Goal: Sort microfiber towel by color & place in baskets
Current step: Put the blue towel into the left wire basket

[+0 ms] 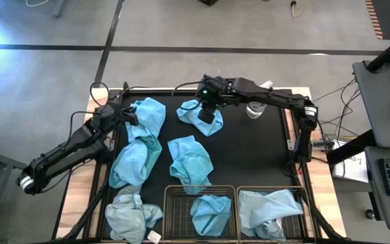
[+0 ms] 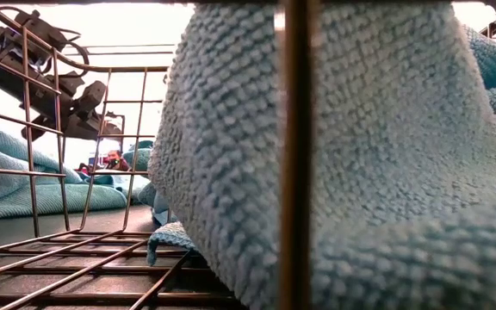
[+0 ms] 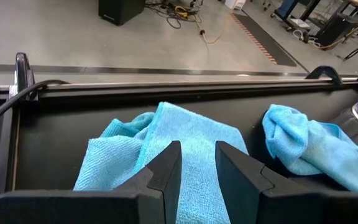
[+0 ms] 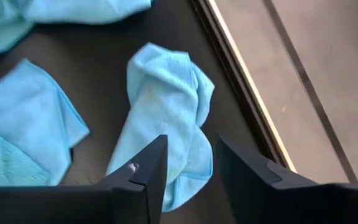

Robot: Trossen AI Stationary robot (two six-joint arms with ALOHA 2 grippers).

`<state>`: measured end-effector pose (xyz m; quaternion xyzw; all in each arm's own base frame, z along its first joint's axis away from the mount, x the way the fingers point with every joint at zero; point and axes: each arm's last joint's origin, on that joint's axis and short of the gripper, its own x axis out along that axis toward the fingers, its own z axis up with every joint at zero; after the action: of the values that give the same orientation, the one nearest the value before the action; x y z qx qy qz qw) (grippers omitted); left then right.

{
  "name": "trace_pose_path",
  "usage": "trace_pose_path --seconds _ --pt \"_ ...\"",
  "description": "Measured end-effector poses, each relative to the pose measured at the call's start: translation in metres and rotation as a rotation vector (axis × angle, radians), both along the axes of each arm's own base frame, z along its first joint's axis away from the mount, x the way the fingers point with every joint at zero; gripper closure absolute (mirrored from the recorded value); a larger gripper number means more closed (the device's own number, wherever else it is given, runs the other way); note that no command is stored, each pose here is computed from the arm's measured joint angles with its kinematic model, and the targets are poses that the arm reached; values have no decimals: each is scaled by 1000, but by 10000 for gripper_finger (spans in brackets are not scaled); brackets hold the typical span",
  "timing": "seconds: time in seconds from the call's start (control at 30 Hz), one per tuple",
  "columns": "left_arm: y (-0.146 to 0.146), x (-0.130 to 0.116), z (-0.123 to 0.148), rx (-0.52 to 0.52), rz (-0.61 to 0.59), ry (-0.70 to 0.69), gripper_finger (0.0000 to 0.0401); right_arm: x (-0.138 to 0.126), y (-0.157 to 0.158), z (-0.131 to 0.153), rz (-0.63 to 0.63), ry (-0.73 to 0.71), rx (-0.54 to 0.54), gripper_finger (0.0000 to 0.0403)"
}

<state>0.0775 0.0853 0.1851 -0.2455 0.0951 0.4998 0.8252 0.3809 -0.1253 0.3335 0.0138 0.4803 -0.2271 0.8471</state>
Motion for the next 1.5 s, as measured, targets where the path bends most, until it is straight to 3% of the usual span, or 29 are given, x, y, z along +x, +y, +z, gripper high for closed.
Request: trace_pose_path --seconds 0.43,0.77,1.0,1.13,1.5 --pt "0 0 -8 -64 2 59 317 18 -9 -55 8 199 65 243" --pt "1 2 -10 -80 -12 72 317 35 -18 -96 81 214 239 254" --pt "2 2 -11 -85 -23 85 317 42 -21 -108 129 203 242 250" --pt "1 2 -14 -90 -30 95 317 42 -24 -109 171 181 297 248" --pt "-2 -1 -37 -146 -25 136 317 33 -50 -110 80 157 311 248"
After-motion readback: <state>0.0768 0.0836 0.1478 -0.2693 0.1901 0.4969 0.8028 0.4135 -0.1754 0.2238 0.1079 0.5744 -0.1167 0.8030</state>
